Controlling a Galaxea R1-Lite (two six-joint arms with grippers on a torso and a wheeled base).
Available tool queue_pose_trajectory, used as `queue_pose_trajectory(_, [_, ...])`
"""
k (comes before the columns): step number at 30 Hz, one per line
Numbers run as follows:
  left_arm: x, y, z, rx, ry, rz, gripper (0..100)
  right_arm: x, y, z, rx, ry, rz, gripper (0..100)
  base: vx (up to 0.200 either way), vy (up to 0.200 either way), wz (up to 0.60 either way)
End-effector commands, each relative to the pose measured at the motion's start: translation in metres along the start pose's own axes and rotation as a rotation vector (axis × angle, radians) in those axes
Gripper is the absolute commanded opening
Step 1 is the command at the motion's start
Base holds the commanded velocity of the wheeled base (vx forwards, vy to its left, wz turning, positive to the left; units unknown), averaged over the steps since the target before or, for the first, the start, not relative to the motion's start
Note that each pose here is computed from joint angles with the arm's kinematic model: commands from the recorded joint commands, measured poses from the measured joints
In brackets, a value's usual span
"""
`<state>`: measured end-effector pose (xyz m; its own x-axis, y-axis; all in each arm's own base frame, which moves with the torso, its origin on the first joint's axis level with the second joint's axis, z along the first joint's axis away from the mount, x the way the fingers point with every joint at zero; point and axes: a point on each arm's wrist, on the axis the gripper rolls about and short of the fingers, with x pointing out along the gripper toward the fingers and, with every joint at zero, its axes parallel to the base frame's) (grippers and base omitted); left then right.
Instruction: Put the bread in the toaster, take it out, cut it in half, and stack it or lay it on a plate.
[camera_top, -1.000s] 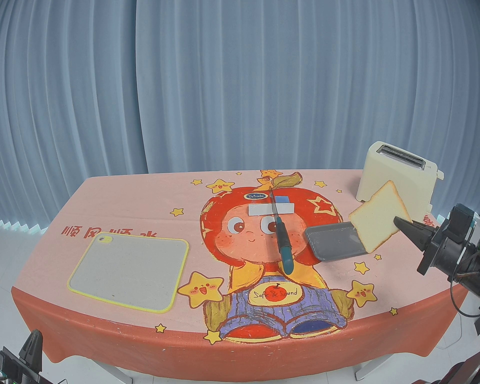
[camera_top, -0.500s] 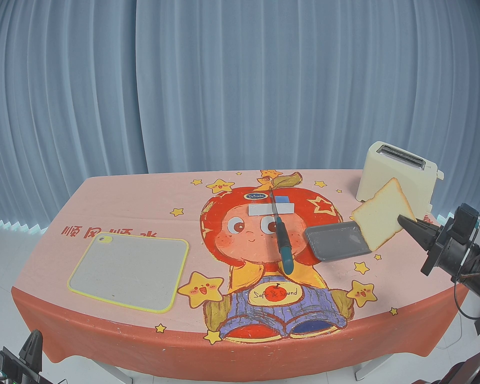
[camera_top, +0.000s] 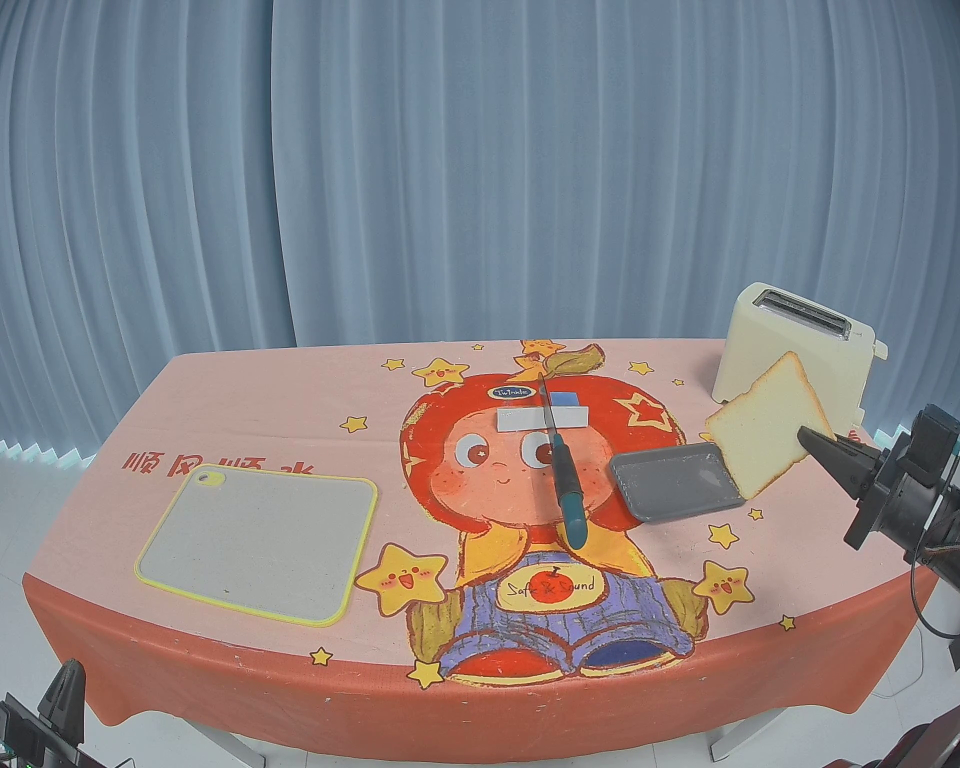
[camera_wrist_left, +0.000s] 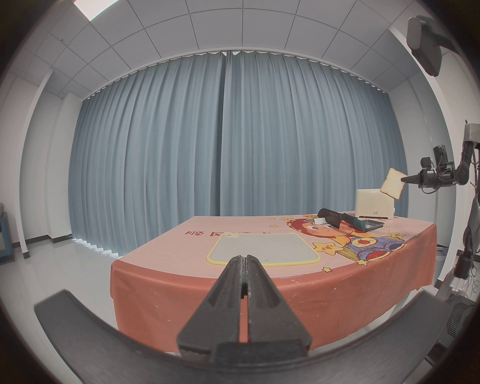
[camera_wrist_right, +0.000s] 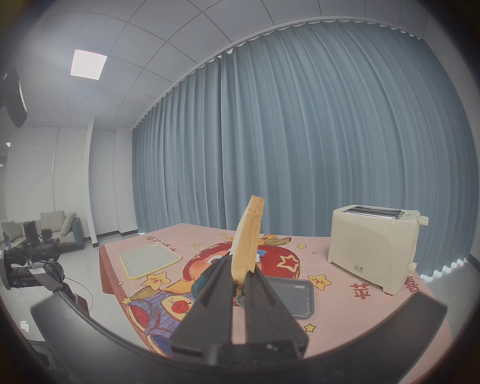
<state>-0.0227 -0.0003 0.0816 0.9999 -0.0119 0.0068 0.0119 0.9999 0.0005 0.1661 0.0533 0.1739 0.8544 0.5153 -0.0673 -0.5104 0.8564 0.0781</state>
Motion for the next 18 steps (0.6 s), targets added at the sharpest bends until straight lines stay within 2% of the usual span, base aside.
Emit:
queue_pose_trajectory(1, [0.0014, 0.0000, -0.0049, -0.001, 0.019, 0.000, 0, 0.0004, 0.0001, -0.0025, 0.001, 0.011, 0.002, 0, 0.000, 0.000, 0.00])
queue_pose_trajectory(9, [0.0014, 0.0000, -0.0049, 0.001, 0.019, 0.000, 0, 0.0002, 0.0005, -0.0025, 0.001, 0.011, 0.003, 0, 0.000, 0.000, 0.00])
queue_pose_trajectory(18, [0.0014, 0.0000, -0.0049, 0.001, 0.019, 0.000, 0, 0.0002, 0.0004, -0.0035, -0.001, 0.016, 0.003, 0, 0.000, -0.200, 0.00])
